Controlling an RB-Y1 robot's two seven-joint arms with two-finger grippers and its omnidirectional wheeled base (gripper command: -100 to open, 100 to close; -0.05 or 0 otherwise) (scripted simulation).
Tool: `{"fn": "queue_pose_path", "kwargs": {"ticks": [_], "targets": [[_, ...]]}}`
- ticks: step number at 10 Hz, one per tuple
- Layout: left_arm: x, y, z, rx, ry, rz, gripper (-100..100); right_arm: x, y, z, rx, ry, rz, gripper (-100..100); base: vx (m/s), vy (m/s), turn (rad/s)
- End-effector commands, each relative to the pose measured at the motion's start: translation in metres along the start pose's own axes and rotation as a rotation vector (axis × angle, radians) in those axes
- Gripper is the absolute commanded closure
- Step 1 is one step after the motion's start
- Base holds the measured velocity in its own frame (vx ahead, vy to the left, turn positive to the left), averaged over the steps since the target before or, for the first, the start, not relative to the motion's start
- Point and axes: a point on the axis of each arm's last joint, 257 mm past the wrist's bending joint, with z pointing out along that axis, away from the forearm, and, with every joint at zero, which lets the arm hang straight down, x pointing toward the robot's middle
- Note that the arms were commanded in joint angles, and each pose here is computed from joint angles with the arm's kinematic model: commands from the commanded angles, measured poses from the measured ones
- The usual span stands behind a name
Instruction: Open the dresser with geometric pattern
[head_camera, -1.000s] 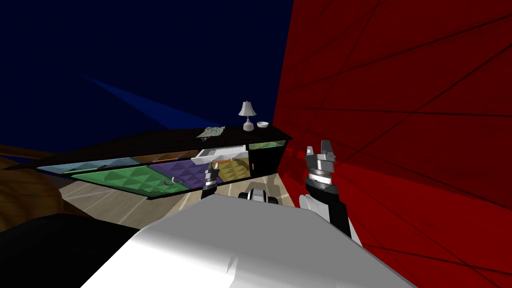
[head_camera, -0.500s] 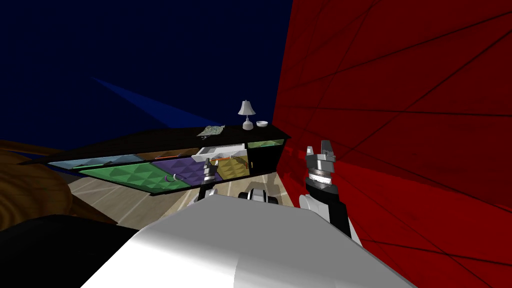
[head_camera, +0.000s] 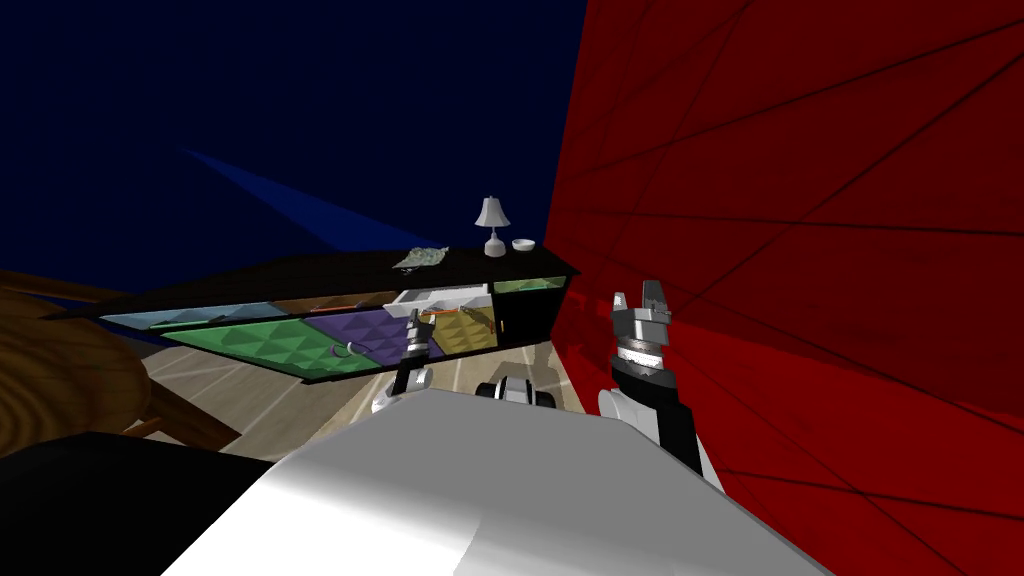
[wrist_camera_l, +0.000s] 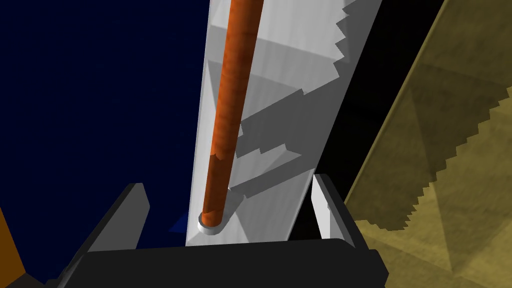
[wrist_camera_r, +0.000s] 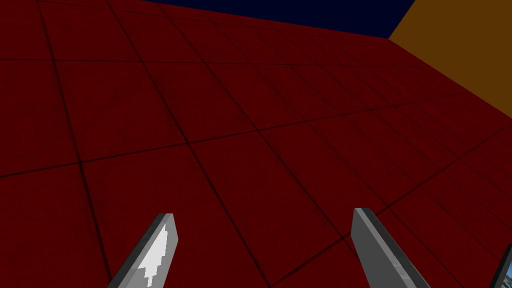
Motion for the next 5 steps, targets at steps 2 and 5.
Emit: {"fn": "queue_pose_path", "kwargs": {"ticks": [2, 5], "targets": [[-0.0018, 0.0068, -0.0046, -0.024, -0.008, 0.002, 0, 0.0000, 0.0000, 0.0000, 0.000, 0.000, 0.000, 0, 0.000, 0.000, 0.000], [-0.0041, 0.0131, -0.0096, -0.044, -0.015, 0.003, 0, 0.0000, 0.0000, 0.0000, 0.000, 0.000, 0.000, 0, 0.000, 0.000, 0.000]]}}
